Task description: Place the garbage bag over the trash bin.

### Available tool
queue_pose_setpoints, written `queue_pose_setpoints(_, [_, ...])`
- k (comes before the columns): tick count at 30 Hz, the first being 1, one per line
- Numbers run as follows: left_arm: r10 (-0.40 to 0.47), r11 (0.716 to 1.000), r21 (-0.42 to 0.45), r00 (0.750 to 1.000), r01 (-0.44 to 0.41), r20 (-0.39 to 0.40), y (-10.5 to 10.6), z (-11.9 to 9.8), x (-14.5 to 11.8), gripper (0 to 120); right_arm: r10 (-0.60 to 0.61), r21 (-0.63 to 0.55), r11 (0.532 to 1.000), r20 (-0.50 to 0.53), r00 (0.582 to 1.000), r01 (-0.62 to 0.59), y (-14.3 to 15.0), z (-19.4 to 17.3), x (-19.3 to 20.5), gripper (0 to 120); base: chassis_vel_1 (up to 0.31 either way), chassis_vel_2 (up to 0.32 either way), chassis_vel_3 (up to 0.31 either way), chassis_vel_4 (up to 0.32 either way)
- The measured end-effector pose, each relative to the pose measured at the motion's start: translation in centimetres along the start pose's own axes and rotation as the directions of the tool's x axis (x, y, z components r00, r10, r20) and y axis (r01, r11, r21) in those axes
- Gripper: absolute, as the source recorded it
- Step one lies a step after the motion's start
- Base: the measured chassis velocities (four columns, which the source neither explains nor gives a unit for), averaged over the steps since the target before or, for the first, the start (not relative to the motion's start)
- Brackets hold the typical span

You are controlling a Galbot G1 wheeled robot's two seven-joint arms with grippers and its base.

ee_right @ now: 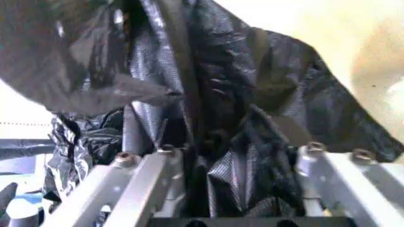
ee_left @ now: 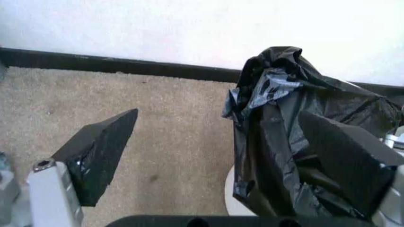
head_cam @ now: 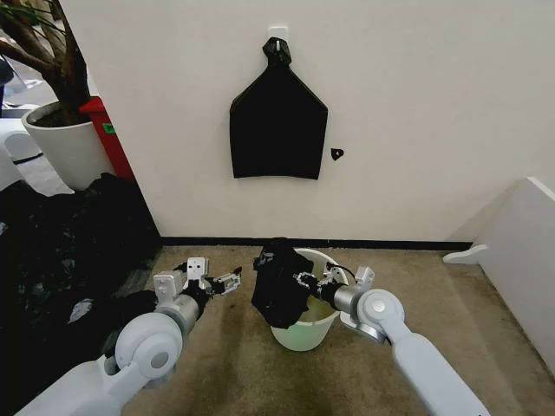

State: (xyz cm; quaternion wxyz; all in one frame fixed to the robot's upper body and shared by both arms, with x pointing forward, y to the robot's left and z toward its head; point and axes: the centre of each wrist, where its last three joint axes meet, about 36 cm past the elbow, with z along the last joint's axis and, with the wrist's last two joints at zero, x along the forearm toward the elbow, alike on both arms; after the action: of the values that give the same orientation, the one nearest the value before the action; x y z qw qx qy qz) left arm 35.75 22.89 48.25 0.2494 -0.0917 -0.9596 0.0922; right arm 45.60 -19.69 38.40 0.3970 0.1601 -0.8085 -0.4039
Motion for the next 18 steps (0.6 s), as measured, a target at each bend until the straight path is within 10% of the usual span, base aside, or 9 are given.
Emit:
queue_pose_setpoints(8, [0.001,1.000,-0.004,1.000,-0.001,0.005,0.0,-0.1,0.0,100,0.033,0.152,0.988,0.025,0.999,-0.037,0.6,0.7,0.1,0,0.000,0.000,0.000,0.000])
queue_pose_setpoints(18, [0.017,1.000,-0.021,1.000,-0.017,0.012,-0.3,0.1,-0.1,100,0.162,0.433,0.878,0.128,0.978,-0.203,3.8,1.6,1.4,0,0.000,0.000,0.000,0.000])
